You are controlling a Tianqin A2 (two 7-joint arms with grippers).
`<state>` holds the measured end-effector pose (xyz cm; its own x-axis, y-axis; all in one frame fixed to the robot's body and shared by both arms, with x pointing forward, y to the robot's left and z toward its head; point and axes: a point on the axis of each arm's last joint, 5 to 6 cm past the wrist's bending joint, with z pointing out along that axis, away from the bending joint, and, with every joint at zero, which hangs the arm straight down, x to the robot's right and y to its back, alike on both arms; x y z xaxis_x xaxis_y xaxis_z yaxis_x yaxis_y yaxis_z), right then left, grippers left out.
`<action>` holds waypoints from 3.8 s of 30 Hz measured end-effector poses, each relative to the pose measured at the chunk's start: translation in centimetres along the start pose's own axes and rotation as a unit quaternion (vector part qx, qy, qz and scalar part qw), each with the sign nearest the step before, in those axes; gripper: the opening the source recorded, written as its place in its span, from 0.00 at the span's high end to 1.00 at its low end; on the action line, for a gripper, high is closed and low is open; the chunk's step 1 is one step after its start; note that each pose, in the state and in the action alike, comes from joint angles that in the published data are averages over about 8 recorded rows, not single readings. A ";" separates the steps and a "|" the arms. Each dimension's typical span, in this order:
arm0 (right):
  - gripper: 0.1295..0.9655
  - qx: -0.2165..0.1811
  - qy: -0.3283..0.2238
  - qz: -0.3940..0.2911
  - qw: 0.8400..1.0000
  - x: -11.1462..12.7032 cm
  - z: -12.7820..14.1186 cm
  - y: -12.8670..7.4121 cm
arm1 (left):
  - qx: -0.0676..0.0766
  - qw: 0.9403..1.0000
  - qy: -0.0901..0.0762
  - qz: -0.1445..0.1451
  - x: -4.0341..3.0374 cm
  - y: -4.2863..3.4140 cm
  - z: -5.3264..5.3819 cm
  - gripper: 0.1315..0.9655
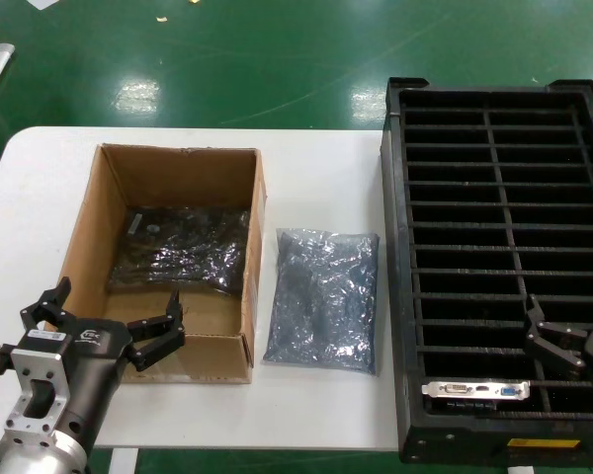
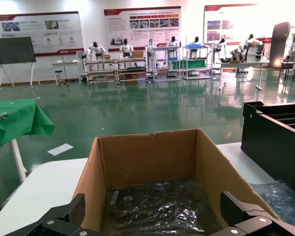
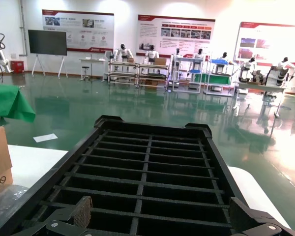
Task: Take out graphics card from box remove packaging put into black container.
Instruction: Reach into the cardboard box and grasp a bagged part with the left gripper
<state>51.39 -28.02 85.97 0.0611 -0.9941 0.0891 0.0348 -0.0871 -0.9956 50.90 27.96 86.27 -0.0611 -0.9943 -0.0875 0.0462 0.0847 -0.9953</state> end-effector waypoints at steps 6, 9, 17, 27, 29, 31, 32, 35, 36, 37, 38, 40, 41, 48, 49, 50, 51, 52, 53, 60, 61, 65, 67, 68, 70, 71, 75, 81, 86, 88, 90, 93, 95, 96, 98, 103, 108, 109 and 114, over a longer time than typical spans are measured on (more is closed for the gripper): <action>0.00 0.000 0.000 0.000 1.000 0.0 0.0 0.0 | 0.000 1.000 0.000 0.000 0.00 0.00 0.0 0.00; 0.00 0.000 0.000 0.000 1.000 0.0 0.0 0.0 | 0.000 1.000 0.001 0.002 -0.04 -0.03 0.0 0.00; 0.00 0.000 0.000 0.000 1.000 0.0 0.0 0.0 | 0.009 0.997 0.029 0.066 -1.26 -1.32 0.9 0.00; 0.00 0.000 0.000 0.000 1.000 0.0 0.0 0.0 | 0.026 0.954 0.091 0.286 -5.68 -7.17 7.8 0.00; 0.00 0.000 0.000 0.000 1.000 0.0 0.0 0.0 | 0.016 0.935 0.104 0.338 -6.40 -8.37 9.7 0.00; 0.00 0.000 0.000 0.000 1.000 0.0 0.0 0.0 | 0.001 0.914 0.120 0.388 -6.83 -9.26 11.5 0.00; 0.00 0.000 0.000 0.000 1.000 0.0 0.0 0.0 | -0.009 0.902 0.130 0.412 -6.92 -9.53 12.4 0.00; 0.00 0.000 0.000 0.000 1.000 0.0 0.0 0.0 | -0.046 0.863 0.165 0.476 -6.92 -9.69 14.8 0.00; 0.00 0.000 0.000 0.000 1.000 0.0 0.0 0.0 | -0.060 0.849 0.177 0.495 -6.88 -9.56 15.5 0.00; 0.00 0.000 0.000 0.000 1.000 0.0 0.0 0.0 | -0.075 0.835 0.189 0.511 -6.84 -9.36 16.1 0.00; 0.00 0.000 0.000 0.000 1.000 0.0 0.0 0.0 | -0.090 0.821 0.200 0.527 -6.80 -9.12 16.7 0.00; 0.00 0.000 0.000 0.000 1.000 0.0 0.0 0.0 | -0.117 0.795 0.221 0.553 -6.69 -8.62 17.8 0.00; 0.00 0.000 0.000 0.000 1.000 0.0 0.0 0.0 | -0.128 0.783 0.230 0.564 -6.62 -8.37 18.3 0.00; 0.00 0.000 0.000 0.000 1.000 0.0 0.0 0.0 | -0.175 0.719 0.263 0.619 -5.64 -7.31 21.7 0.00; 0.00 0.000 0.000 0.000 1.000 0.0 0.0 0.0 | -0.179 0.713 0.264 0.624 -5.52 -7.25 22.1 0.00; 0.00 0.000 0.000 0.000 1.000 0.0 0.0 0.0 | -0.181 0.708 0.264 0.629 -5.42 -7.21 22.5 0.00; 0.00 0.000 0.000 0.000 1.000 0.0 0.0 0.0 | -0.184 0.704 0.264 0.633 -5.33 -7.16 22.8 0.00; 0.00 0.000 0.000 0.000 1.000 0.0 0.0 0.0 | -0.185 0.701 0.264 0.637 -5.27 -7.12 23.1 0.00; 0.00 0.000 0.000 0.000 1.000 0.0 0.0 0.0 | -0.187 0.698 0.263 0.640 -5.21 -7.07 23.3 0.01; 0.00 0.000 0.000 0.000 1.000 0.0 0.0 0.0 | -0.186 0.690 0.259 0.650 -5.03 -6.63 23.9 0.03; 0.00 0.000 0.000 0.000 1.000 0.0 0.0 0.0 | -0.185 0.690 0.257 0.651 -5.04 -6.57 23.9 0.05; 0.00 0.000 0.000 0.000 1.000 0.0 0.0 0.0 | -0.180 0.690 0.250 0.655 -5.10 -6.33 23.8 0.10; 0.00 0.000 0.000 0.000 1.000 0.0 0.0 0.0 | -0.178 0.691 0.247 0.656 -5.15 -6.21 23.8 0.13; 0.00 0.000 0.000 0.000 1.000 0.0 0.0 0.0 | -0.178 0.691 0.245 0.656 -5.18 -6.15 23.8 0.15; 0.00 0.000 0.000 0.000 1.000 0.0 0.0 0.0 | -0.177 0.691 0.242 0.658 -5.25 -6.04 23.7 0.17; 0.00 0.000 0.000 0.000 1.000 0.0 0.0 0.0 | -0.176 0.691 0.240 0.658 -5.29 -5.99 23.7 0.19; 0.00 0.000 0.000 0.000 1.000 0.0 0.0 0.0 | -0.174 0.691 0.234 0.661 -5.41 -5.84 23.7 0.29; 0.00 0.000 0.000 0.000 1.000 0.0 0.0 0.0 | -0.168 0.692 0.225 0.665 -5.47 -5.88 23.7 0.34; 0.00 0.000 0.000 0.000 1.000 0.0 0.0 0.0 | -0.164 0.692 0.219 0.668 -5.47 -5.99 23.8 0.50; 0.00 0.000 0.000 0.000 1.000 0.0 0.0 0.0 | -0.163 0.693 0.217 0.668 -5.48 -6.04 23.8 0.57; 0.00 0.000 0.000 0.000 1.000 0.0 0.0 0.0 | -0.162 0.693 0.215 0.669 -5.51 -6.08 23.8 0.60; 0.00 0.000 0.000 0.000 1.000 0.0 0.0 0.0 | -0.161 0.692 0.213 0.671 -5.60 -6.15 23.8 0.68; 0.00 0.000 0.000 0.000 1.000 0.0 0.0 0.0 | -0.160 0.691 0.212 0.672 -5.70 -6.21 23.8 0.73; 0.00 0.000 0.000 0.000 1.000 0.0 0.0 0.0 | -0.159 0.691 0.212 0.673 -5.76 -6.25 23.8 0.76; 0.00 0.000 0.000 0.000 1.000 0.0 0.0 0.0 | -0.158 0.690 0.210 0.675 -5.90 -6.31 23.8 0.81; 0.00 0.000 0.000 0.000 1.000 0.0 0.0 0.0 | -0.154 0.688 0.204 0.679 -6.24 -6.47 23.8 0.88; 0.00 0.000 0.000 0.000 1.000 0.0 0.0 0.0 | -0.148 0.687 0.199 0.683 -6.45 -6.70 23.8 0.94; 0.00 0.000 0.000 0.000 1.000 0.0 0.0 0.0 | -0.146 0.686 0.198 0.684 -6.48 -6.78 23.8 0.95; 0.00 0.000 0.000 0.000 1.000 0.0 0.0 0.0 | -0.134 0.686 0.191 0.689 -6.62 -7.52 23.9 0.98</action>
<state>51.39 -28.02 85.97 0.0610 -0.9941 0.0891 0.0348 -0.0871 -0.9956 74.80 32.36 95.31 -0.4025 0.1281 -0.9064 0.1412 0.9870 0.0768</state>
